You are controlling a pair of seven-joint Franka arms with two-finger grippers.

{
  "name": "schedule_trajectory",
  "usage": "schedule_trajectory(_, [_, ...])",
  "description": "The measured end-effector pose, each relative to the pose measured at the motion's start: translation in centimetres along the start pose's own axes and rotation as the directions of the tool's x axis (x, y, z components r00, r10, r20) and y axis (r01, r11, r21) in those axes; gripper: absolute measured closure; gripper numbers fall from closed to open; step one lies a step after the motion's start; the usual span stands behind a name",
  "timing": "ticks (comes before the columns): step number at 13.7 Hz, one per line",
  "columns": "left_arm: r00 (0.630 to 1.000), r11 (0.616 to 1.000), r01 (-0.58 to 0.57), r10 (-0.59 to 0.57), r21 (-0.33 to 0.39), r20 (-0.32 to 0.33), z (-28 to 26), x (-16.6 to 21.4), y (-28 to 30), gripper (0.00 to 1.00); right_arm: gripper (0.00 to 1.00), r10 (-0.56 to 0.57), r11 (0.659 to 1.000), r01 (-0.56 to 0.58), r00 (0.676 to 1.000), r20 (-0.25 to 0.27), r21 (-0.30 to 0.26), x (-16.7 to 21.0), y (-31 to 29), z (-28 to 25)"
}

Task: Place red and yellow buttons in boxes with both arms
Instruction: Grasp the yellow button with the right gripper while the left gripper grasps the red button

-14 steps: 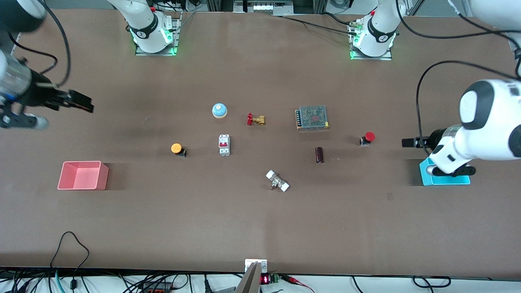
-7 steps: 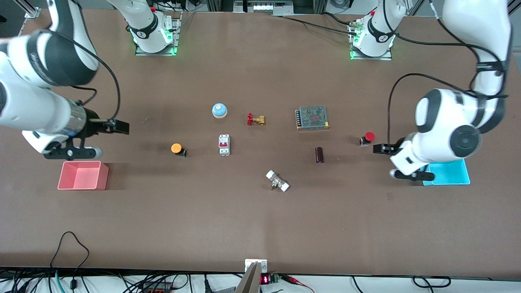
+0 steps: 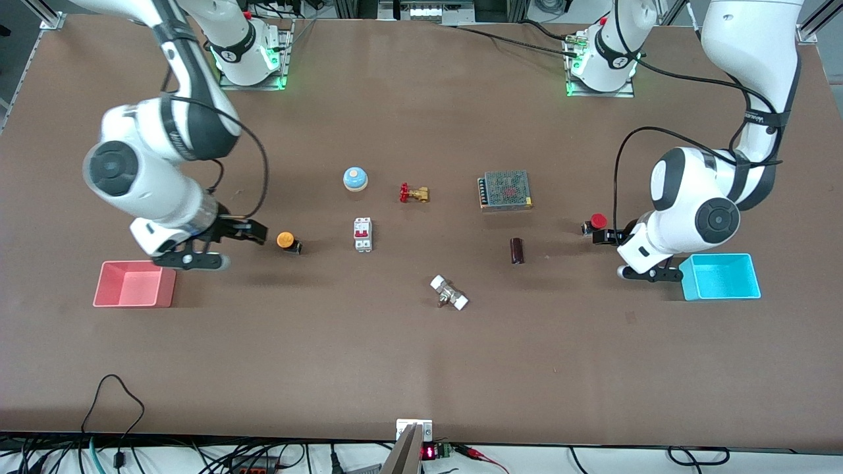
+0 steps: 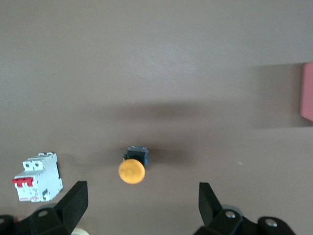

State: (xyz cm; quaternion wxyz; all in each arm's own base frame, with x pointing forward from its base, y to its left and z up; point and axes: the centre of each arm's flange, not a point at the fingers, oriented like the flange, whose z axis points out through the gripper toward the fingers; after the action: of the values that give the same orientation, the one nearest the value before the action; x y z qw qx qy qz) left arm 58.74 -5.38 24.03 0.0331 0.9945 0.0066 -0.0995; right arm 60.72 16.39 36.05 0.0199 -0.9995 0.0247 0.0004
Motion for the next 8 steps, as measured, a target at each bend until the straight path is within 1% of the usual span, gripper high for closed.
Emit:
schedule_trajectory(1, [1.000, 0.999, 0.030, -0.030, -0.030, -0.002, 0.9, -0.5, -0.3, 0.00, 0.00, 0.001, 1.000, -0.001, 1.000, -0.020, 0.006, -0.8, -0.6, 1.4])
schedule_trajectory(3, [0.998, 0.996, 0.060, -0.060, -0.059, 0.007, 2.0, -1.3, -0.4, 0.00, 0.00, 0.000, 1.000, 0.000, 0.999, -0.053, -0.007, -2.5, -1.6, 3.8])
schedule_trajectory(5, [0.998, 0.996, 0.065, -0.065, -0.060, 0.009, 2.6, -1.7, -0.5, 0.00, 0.00, -0.007, 1.000, 0.006, 0.997, -0.080, -0.017, -3.5, -2.0, 5.3])
schedule_trajectory(8, [0.997, 0.995, 0.082, -0.082, -0.052, 0.001, 4.7, -3.1, -0.7, 0.00, 0.00, -0.006, 1.000, 0.006, 0.995, -0.104, -0.006, -3.7, -1.8, 6.2])
